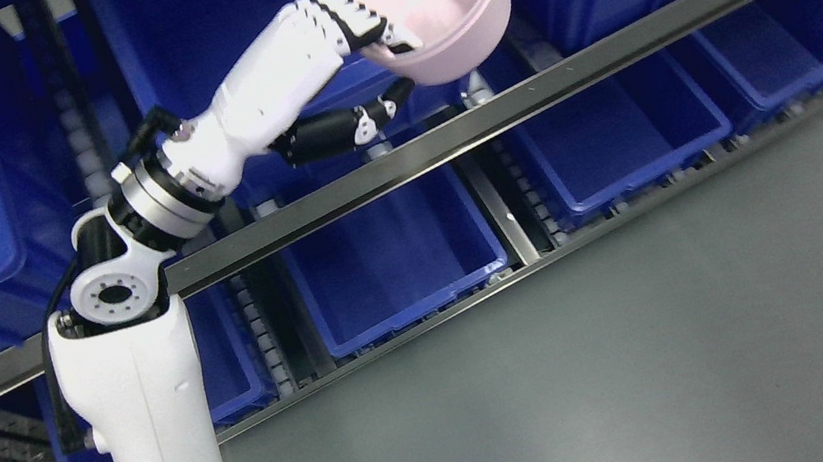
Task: Stack pink IKEA bowls on left shelf middle
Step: 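Lower the bowls into the blue bin and release with the left hand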
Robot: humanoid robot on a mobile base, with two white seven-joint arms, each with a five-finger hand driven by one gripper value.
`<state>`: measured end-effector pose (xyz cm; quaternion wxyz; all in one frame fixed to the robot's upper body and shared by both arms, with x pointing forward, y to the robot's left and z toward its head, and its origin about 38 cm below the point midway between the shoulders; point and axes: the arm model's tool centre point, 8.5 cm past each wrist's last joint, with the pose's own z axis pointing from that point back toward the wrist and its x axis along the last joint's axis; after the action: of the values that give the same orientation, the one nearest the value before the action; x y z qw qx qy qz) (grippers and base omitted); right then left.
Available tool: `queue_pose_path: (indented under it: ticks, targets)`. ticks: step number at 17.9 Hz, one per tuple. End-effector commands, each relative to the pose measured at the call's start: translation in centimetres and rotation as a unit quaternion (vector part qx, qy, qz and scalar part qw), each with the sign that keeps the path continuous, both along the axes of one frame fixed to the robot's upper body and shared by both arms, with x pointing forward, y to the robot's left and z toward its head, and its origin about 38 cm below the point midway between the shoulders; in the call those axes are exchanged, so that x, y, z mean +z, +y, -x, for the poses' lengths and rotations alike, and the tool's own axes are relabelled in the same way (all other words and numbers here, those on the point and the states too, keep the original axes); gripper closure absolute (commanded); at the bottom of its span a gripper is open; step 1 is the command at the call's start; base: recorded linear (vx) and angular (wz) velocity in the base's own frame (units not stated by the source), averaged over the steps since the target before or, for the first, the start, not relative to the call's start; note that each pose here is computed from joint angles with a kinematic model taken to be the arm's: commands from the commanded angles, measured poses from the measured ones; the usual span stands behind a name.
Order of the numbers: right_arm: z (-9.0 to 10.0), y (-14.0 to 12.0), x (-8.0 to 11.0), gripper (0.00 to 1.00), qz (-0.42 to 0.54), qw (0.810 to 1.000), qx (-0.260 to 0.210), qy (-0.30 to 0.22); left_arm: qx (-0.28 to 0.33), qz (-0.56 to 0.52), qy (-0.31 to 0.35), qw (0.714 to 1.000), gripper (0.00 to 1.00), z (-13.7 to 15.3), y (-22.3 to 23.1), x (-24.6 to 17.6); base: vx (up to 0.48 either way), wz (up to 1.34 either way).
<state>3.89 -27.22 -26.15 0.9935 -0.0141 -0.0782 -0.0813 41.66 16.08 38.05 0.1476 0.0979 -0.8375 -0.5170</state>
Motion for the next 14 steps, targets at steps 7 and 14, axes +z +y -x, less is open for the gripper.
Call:
queue_pose_path:
  ticks: [7,14]
  targets:
    - [0.0,-1.1,0.1,0.0,0.009,1.0,0.0,0.001,0.135,-0.184,0.102,0.968,0.97,-10.6,-3.0,4.6,0.143,0.56]
    - [0.0,-1.1,0.1,0.0,0.009,1.0,0.0,0.001,0.113,-0.279,0.142,0.943,0.97,-11.5,-6.7,-0.6,0.147,-0.06]
